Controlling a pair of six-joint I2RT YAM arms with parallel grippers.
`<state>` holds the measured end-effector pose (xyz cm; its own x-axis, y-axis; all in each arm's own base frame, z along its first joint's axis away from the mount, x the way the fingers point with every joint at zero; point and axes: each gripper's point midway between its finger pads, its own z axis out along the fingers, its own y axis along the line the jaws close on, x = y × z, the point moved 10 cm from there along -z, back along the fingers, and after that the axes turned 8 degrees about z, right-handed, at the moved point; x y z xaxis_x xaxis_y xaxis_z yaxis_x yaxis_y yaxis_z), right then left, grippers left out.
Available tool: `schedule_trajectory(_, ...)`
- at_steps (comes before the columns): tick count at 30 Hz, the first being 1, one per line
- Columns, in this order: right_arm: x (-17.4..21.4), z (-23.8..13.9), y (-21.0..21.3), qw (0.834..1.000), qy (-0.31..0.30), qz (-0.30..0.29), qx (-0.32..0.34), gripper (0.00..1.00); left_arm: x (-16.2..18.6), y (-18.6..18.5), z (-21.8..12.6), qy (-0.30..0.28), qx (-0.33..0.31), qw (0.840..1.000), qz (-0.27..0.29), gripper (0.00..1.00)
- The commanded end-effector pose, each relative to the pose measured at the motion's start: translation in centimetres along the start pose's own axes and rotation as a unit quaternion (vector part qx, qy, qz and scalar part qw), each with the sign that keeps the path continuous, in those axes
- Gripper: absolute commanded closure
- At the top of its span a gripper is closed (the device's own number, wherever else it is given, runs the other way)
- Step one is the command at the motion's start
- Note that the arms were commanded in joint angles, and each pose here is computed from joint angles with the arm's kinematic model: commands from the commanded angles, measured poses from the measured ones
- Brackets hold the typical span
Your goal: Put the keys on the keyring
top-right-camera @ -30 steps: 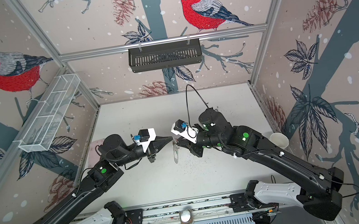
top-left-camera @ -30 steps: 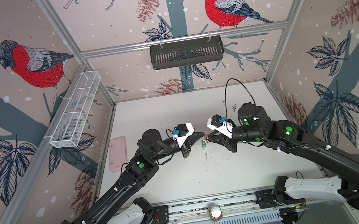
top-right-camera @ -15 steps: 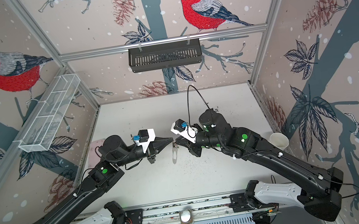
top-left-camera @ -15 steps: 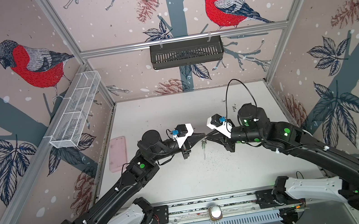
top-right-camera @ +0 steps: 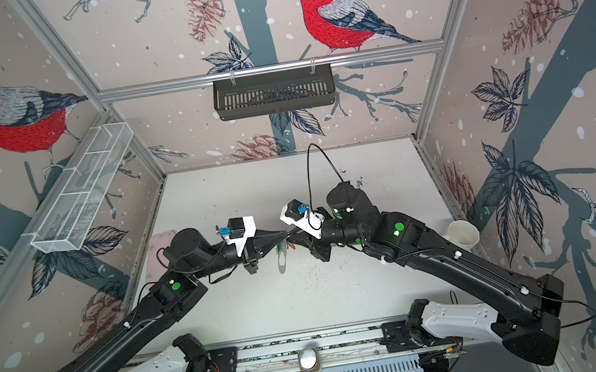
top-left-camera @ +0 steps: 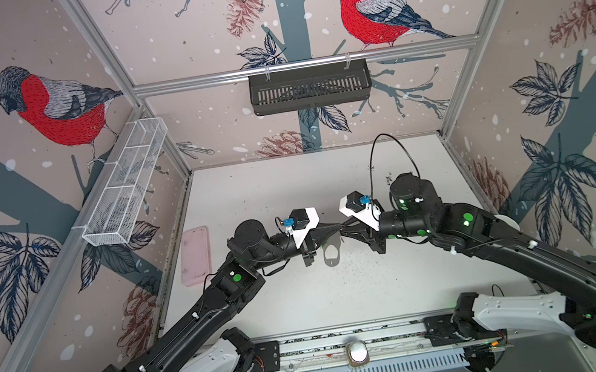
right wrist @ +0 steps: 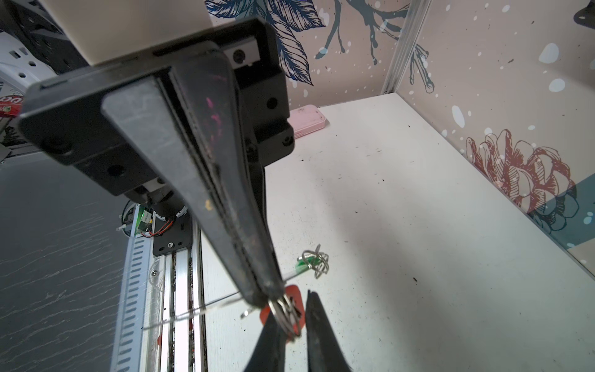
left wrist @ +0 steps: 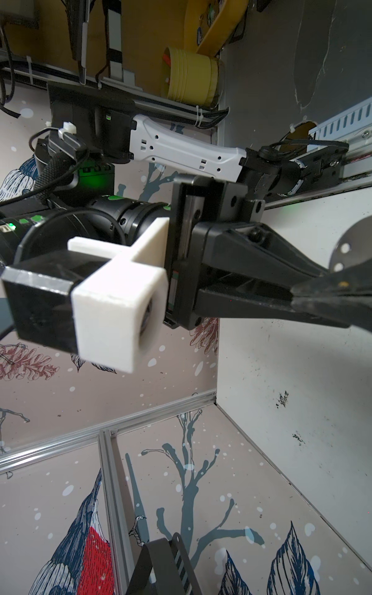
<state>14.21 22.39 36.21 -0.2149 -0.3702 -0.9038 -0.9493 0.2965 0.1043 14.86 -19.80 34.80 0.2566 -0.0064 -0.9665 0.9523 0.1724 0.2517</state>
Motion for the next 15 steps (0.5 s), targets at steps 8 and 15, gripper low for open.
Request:
schedule_trajectory(8, -1.26, -0.08, 0.34, 0.998, -0.055, -0.018, -0.022, 0.68, -0.83, -0.26, -0.34, -0.041, 0.006, 0.999, 0.014, 1.00)
schedule_trajectory(15, -0.96, -0.31, 0.35, 0.999, -0.049, -0.015, -0.014, 0.60, -0.60, -0.44, -0.54, -0.048, 0.003, 0.999, 0.014, 1.00)
